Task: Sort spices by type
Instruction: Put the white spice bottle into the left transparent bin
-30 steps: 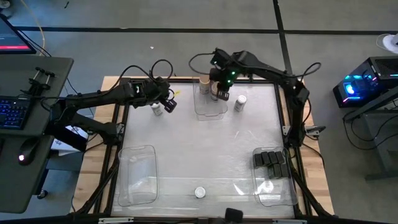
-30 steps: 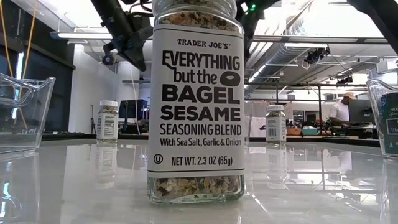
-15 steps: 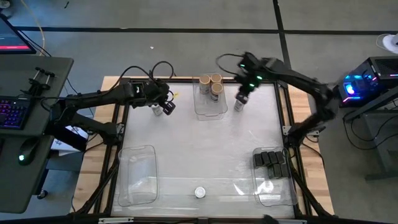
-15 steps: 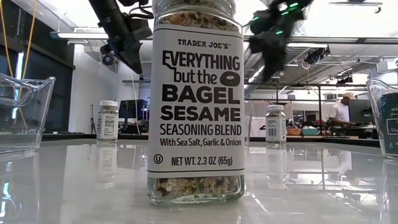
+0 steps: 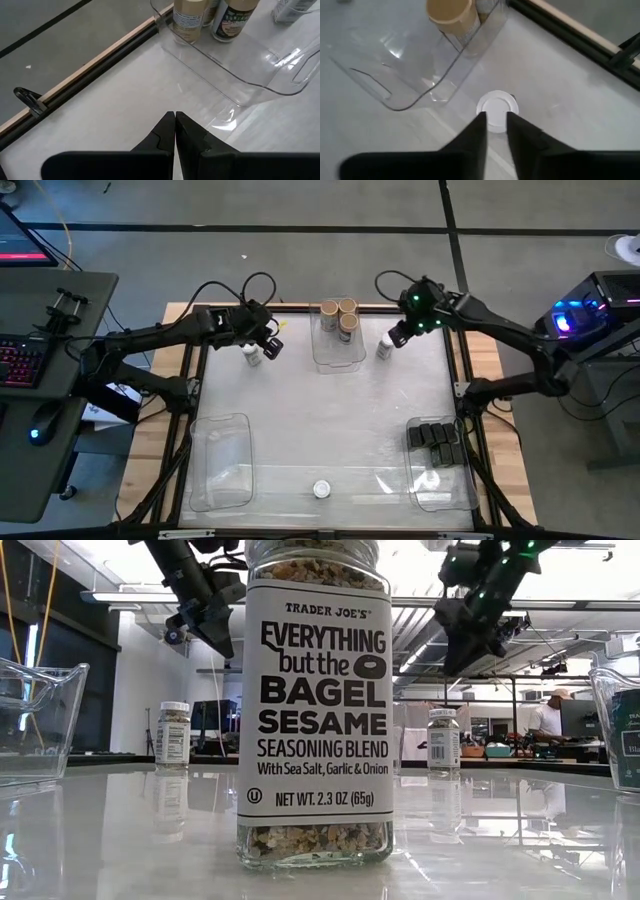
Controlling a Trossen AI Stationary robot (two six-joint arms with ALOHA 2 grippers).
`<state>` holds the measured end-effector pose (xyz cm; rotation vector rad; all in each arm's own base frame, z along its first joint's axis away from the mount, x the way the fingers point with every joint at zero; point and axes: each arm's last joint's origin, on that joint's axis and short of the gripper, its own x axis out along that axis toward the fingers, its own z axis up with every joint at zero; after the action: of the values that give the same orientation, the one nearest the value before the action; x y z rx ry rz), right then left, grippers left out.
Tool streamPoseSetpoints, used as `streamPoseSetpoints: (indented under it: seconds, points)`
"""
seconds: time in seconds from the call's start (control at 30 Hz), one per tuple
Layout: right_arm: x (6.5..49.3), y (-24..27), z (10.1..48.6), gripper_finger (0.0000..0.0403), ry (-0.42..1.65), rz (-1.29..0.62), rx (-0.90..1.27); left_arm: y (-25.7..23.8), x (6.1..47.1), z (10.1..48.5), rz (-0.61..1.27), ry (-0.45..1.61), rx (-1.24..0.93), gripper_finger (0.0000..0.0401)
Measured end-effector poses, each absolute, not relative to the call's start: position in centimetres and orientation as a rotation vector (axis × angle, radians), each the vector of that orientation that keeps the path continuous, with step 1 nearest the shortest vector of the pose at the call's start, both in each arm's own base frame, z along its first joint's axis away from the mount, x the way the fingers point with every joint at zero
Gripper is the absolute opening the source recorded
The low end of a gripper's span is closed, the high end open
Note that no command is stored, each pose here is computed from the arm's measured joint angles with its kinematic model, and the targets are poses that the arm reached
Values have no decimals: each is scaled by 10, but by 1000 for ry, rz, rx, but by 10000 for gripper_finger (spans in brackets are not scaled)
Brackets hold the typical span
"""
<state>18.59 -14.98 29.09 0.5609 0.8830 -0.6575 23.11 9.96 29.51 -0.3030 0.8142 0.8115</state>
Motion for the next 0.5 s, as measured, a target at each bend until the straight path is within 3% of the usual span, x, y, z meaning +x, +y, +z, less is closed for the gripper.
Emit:
streamPoseSetpoints:
  seconds: [0.27, 0.5]
  points:
    - [203, -163, 286, 187, 869, -654, 564, 97, 219, 296, 805, 904, -228, 0]
    - [208, -166, 292, 213, 791, -611, 579, 108, 193, 297, 897, 998, -290, 4]
